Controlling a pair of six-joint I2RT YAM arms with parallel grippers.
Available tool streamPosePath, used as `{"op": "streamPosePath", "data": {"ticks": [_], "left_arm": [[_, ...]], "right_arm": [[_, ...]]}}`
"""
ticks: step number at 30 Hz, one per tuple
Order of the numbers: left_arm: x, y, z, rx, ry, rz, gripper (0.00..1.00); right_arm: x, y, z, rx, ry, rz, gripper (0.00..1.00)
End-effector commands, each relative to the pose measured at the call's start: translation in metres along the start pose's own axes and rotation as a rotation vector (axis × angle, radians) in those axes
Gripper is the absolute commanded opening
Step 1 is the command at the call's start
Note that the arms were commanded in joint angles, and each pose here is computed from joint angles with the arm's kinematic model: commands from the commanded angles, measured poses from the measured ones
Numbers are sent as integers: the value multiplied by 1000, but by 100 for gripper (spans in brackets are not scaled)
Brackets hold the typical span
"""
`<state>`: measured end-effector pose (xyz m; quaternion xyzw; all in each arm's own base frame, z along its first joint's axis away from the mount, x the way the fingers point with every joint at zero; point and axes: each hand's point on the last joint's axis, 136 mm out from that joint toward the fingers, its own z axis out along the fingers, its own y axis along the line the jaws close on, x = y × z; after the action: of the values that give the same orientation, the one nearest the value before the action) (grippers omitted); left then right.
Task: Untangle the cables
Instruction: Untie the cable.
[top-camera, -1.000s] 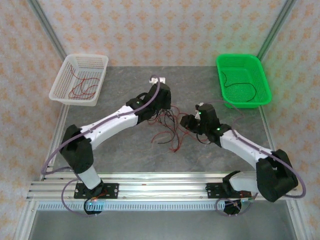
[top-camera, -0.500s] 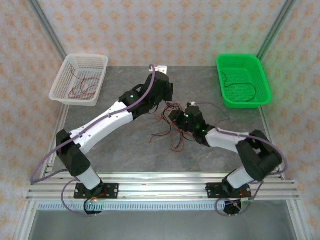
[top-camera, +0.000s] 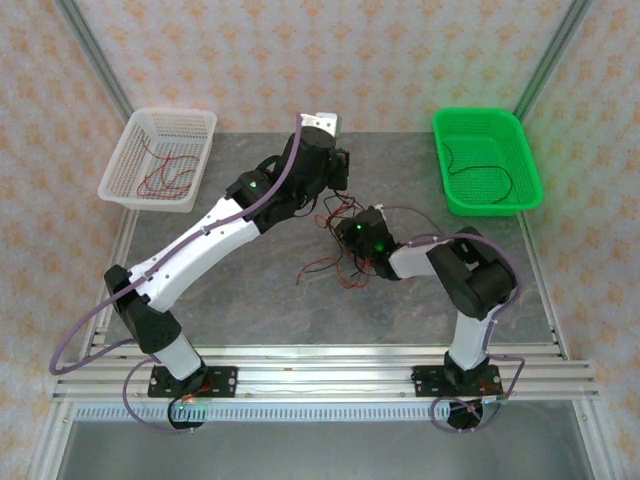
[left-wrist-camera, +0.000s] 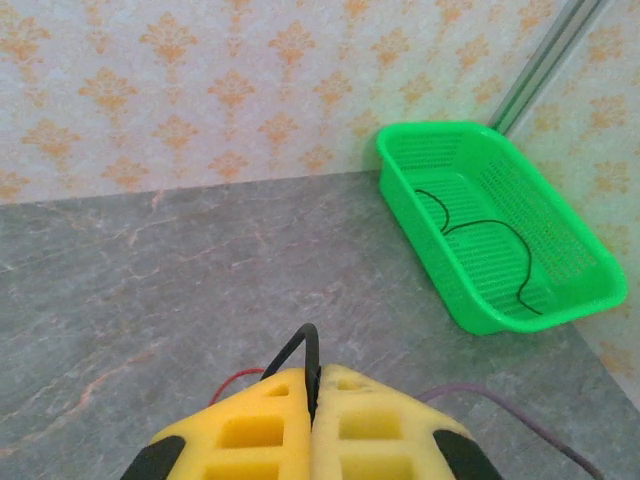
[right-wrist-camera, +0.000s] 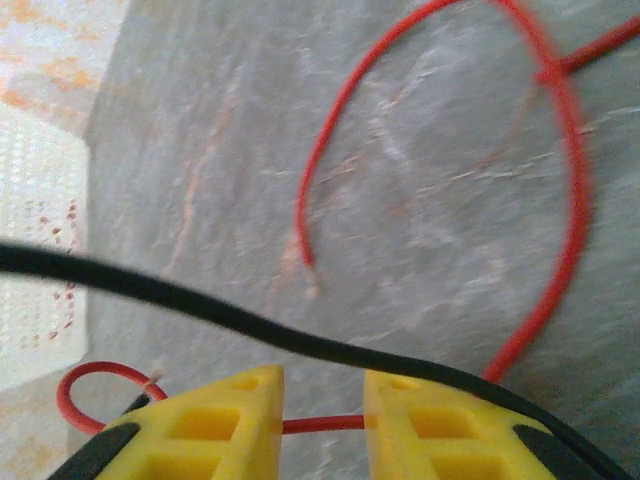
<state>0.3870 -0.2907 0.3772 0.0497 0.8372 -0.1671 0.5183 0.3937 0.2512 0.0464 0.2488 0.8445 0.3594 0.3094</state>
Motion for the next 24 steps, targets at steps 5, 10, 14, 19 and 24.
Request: {"op": "streamPosePath", "data": {"ticks": [5, 10, 14, 19, 24], "left_arm": [[-46, 15, -38, -87, -96, 54, 0], [-76, 39, -59, -230, -179, 92, 0], [-97, 55, -71, -319, -223, 105, 0], [-111, 65, -80, -350, -255, 101, 0], [-120, 61, -86, -326, -277, 92, 0]], "right_arm": [[-22, -66, -15, 119, -85, 66, 27], [-38, -91, -30, 177, -126, 69, 27], [-49, -99, -36, 209, -145, 61, 27], [-59, -104, -40, 231, -166, 55, 27], [-64, -102, -39, 235, -166, 40, 27]]}}
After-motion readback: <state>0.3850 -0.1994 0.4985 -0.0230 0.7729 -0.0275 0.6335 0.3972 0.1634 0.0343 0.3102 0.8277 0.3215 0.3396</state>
